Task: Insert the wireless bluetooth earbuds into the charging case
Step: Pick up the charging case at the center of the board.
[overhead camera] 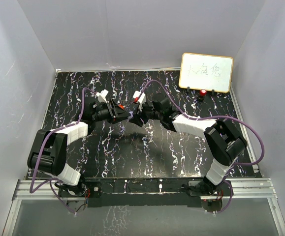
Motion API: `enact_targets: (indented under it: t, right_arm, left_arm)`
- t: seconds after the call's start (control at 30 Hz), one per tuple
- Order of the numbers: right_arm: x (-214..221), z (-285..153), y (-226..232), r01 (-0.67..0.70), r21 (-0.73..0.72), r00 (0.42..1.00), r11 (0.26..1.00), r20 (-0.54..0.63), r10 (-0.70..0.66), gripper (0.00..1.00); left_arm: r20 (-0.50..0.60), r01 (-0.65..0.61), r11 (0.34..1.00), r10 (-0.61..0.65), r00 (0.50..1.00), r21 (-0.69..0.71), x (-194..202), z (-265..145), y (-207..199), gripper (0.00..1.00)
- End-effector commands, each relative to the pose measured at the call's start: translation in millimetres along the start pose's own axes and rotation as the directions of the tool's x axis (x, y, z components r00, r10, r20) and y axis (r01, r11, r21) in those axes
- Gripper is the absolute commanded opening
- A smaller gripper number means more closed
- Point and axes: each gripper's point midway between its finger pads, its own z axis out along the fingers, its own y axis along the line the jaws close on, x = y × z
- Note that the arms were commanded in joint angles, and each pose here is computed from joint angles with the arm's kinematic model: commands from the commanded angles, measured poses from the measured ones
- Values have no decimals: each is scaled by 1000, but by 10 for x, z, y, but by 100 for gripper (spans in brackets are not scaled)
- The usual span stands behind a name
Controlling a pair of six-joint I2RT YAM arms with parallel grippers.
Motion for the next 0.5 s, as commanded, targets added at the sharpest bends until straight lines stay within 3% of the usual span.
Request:
enact_targets:
  t: [0.0,0.47]
  right_arm:
    - [-239,24,-47,50,-18,998,999,50,-49,19]
    - [-275,43,-24,54,-45,997,997,51,-52,17]
  left_arm:
    - [10,-11,1000,10,1000,24,-32,34,-32,47]
    - [-13,-12,999,13,1000,51,22,117,-77,39]
